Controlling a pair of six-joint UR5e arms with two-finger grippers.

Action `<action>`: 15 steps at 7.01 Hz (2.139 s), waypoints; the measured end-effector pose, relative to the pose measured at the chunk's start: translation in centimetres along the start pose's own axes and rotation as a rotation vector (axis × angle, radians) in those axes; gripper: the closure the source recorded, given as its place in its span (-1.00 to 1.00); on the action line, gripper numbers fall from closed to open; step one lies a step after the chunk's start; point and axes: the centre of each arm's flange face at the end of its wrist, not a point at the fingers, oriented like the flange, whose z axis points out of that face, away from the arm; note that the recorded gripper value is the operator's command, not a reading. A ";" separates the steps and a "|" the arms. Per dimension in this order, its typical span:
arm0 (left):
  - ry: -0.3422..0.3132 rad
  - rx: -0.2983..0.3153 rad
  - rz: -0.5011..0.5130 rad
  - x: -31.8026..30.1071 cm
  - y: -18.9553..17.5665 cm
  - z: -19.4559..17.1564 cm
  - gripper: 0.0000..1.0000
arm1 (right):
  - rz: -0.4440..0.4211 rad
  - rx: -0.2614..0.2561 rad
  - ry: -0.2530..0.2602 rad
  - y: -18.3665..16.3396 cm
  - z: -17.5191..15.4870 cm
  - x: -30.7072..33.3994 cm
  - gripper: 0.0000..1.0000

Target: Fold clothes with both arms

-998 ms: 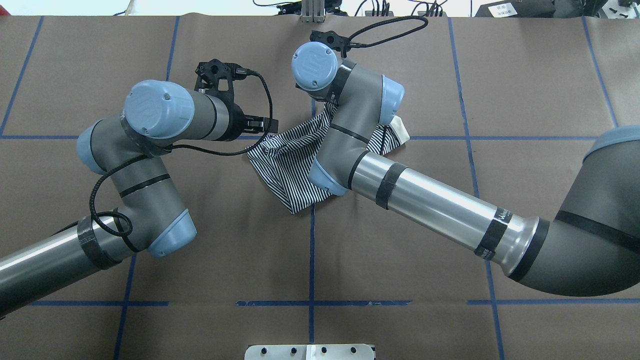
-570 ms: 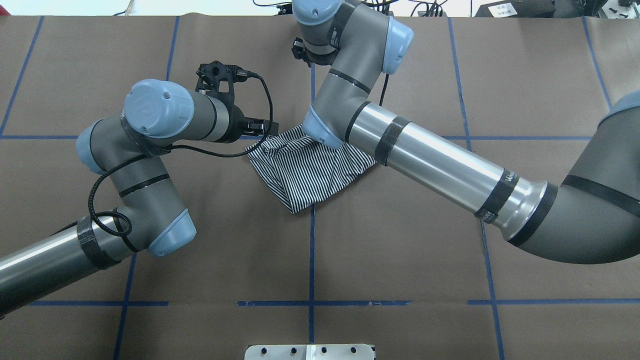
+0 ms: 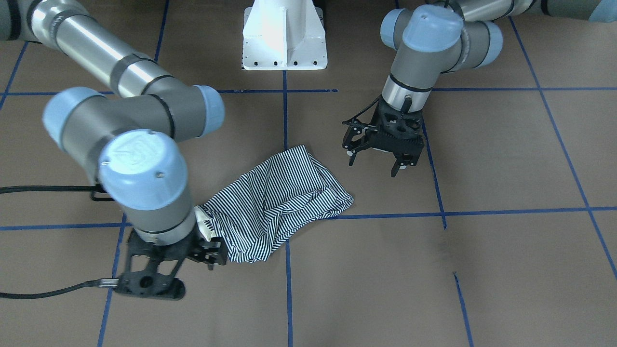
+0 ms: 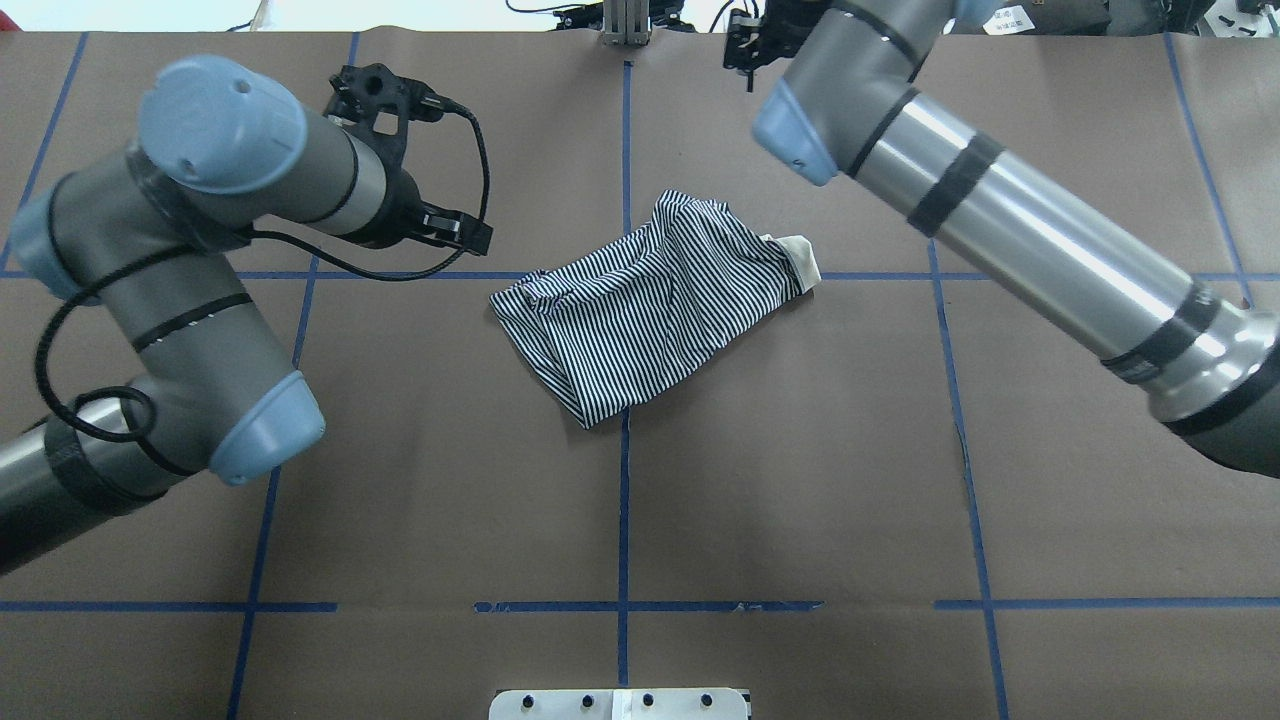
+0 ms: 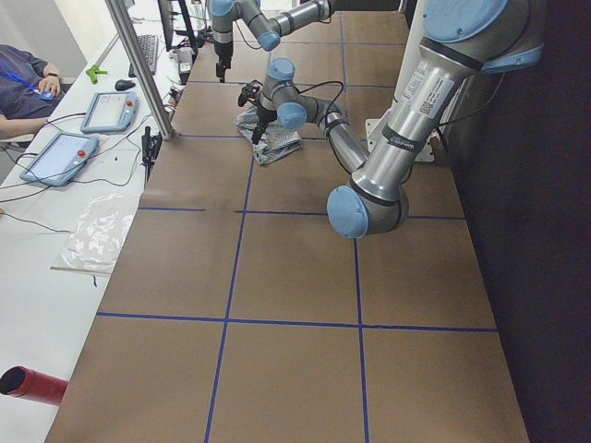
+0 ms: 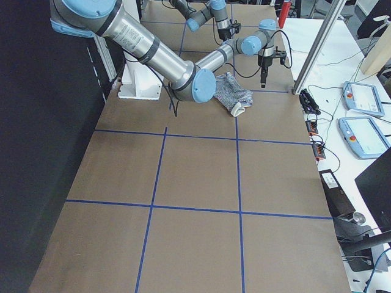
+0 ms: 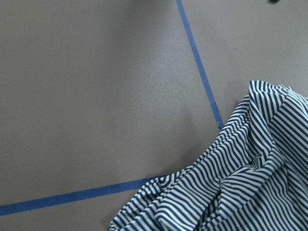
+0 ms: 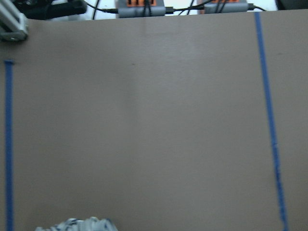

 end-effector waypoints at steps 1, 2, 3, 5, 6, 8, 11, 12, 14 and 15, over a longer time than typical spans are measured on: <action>-0.051 -0.019 0.068 -3.0 -0.4 -3.1 -1.00 | -0.105 -0.011 0.018 -0.5 -0.9 7.6 -1.00; -0.095 -0.036 0.139 -7.4 -0.4 -5.8 -1.00 | -0.225 -0.019 0.043 -0.2 -1.6 16.9 -1.00; -0.132 -0.054 0.200 -12.3 -0.2 -7.5 -1.00 | -0.319 -0.032 0.059 0.9 -1.9 26.0 -1.00; -0.179 -0.153 0.216 -21.9 3.5 -7.8 -1.00 | -0.371 -0.129 0.017 6.9 1.2 44.5 -1.00; -0.192 -0.206 0.183 -24.9 5.7 -7.0 -1.00 | -0.348 -0.165 -0.004 11.6 3.6 51.6 -1.00; -0.229 -0.260 0.082 -31.3 8.9 -7.4 -1.00 | -0.257 -0.177 -0.066 21.2 6.8 61.8 -1.00; -0.147 -0.341 -0.011 -44.7 16.1 -10.4 -1.00 | -0.158 -0.166 -0.166 27.3 7.2 66.8 -1.00; -0.132 -0.353 -0.020 -50.0 18.4 -11.3 -1.00 | -0.151 -0.166 -0.167 27.5 7.2 67.0 -1.00; -0.084 -0.365 -0.076 -56.8 22.4 -11.9 -1.00 | -0.146 -0.167 -0.154 27.6 7.2 67.2 -1.00; -0.069 -0.361 -0.092 -57.8 23.3 -11.9 -1.00 | -0.145 -0.168 -0.148 27.6 7.2 67.3 -1.00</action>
